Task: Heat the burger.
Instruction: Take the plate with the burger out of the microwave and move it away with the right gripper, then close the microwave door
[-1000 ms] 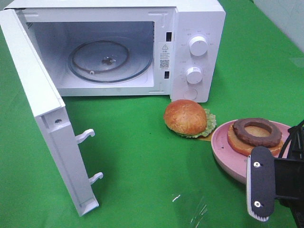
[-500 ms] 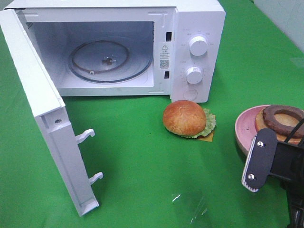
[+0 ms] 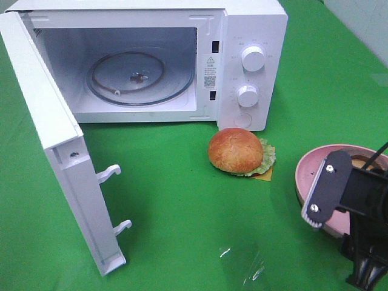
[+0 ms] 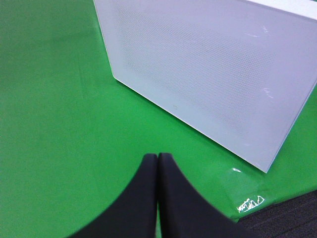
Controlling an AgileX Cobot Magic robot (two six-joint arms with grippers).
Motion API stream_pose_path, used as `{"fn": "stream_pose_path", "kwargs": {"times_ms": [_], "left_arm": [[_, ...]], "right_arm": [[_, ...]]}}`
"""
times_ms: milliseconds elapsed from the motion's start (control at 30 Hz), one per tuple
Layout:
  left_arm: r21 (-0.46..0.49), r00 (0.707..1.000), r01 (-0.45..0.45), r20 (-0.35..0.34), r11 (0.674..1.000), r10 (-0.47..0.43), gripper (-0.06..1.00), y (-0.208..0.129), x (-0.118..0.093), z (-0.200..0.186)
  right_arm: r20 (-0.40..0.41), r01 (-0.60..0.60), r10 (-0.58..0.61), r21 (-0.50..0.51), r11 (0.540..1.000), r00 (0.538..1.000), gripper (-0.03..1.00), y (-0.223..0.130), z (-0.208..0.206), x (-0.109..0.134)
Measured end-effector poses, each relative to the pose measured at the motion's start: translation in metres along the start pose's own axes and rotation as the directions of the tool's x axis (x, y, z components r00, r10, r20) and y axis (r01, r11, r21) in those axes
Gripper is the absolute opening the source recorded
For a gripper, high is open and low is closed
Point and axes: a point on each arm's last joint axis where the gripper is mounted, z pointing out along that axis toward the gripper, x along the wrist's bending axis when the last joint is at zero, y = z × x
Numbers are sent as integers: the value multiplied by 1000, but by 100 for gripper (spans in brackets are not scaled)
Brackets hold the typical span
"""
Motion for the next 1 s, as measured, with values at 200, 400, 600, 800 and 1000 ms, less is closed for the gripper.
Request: {"fn": "stream_pose_path", "kwargs": {"times_ms": [200, 400, 600, 800, 1000], "left_arm": [[0, 1000, 0, 0, 1000, 0, 0, 0, 0, 0], [0, 1000, 0, 0, 1000, 0, 0, 0, 0, 0], [0, 1000, 0, 0, 1000, 0, 0, 0, 0, 0], [0, 1000, 0, 0, 1000, 0, 0, 0, 0, 0], [0, 1000, 0, 0, 1000, 0, 0, 0, 0, 0]], "right_arm": [[21, -209, 209, -2, 978, 978, 72, 31, -16, -23], [26, -416, 415, 59, 908, 909, 72, 45, -31, -50], [-26, -623, 634, 162, 766, 773, 71, 25, -27, -78], [-48, -769, 793, 212, 603, 608, 68, 4, -38, -89], [-13, -837, 853, 186, 514, 522, 63, -10, -60, -94]]}}
